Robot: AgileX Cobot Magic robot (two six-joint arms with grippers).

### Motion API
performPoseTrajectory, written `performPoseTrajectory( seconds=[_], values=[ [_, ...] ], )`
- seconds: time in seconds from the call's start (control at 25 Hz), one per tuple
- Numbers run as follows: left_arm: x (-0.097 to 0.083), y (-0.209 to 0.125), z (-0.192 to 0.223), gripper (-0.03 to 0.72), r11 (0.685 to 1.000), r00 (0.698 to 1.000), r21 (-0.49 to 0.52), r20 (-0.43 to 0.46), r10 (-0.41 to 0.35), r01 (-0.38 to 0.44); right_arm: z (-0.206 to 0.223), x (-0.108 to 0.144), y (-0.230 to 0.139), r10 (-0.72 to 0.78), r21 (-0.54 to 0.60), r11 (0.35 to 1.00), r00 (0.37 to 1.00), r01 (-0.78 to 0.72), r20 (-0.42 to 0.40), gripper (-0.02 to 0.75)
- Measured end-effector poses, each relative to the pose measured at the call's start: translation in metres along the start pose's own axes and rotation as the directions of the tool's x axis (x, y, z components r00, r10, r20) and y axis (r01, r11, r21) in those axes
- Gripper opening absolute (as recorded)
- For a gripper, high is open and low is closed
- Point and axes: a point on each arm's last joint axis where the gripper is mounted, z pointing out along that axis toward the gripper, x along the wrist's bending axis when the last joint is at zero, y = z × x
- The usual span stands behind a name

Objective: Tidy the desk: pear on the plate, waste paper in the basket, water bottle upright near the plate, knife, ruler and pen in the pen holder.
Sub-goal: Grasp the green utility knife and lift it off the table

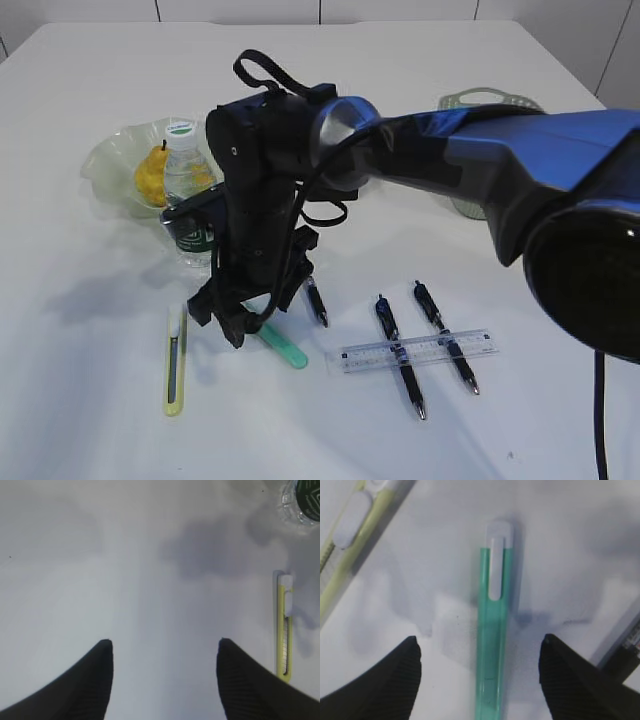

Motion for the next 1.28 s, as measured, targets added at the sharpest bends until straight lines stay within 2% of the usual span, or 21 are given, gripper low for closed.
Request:
performPoseTrajectory(
  seconds=[0.88,1.0,1.28],
  values=[
    [0.0,0.0,0.0,0.456,1.0,1.0,0.0,0.0,0.0,0.0,0.016,0.0,-0.001,0.018,0.029,0.999,1.0,-0.018,-0.009,0.527],
    [0.0,0.0,0.0,0.456,1.0,1.0,0.0,0.0,0.0,0.0,0.016,0.0,-0.001,0.02,0.029,0.999,1.0,-0.019,-0.009,0.46],
    [0.0,0.0,0.0,0.456,1.0,1.0,0.0,0.0,0.0,0.0,0.016,0.0,-0.002,0.02,0.042,0.999,1.0,-0.019,-0.01,0.204]
  ],
)
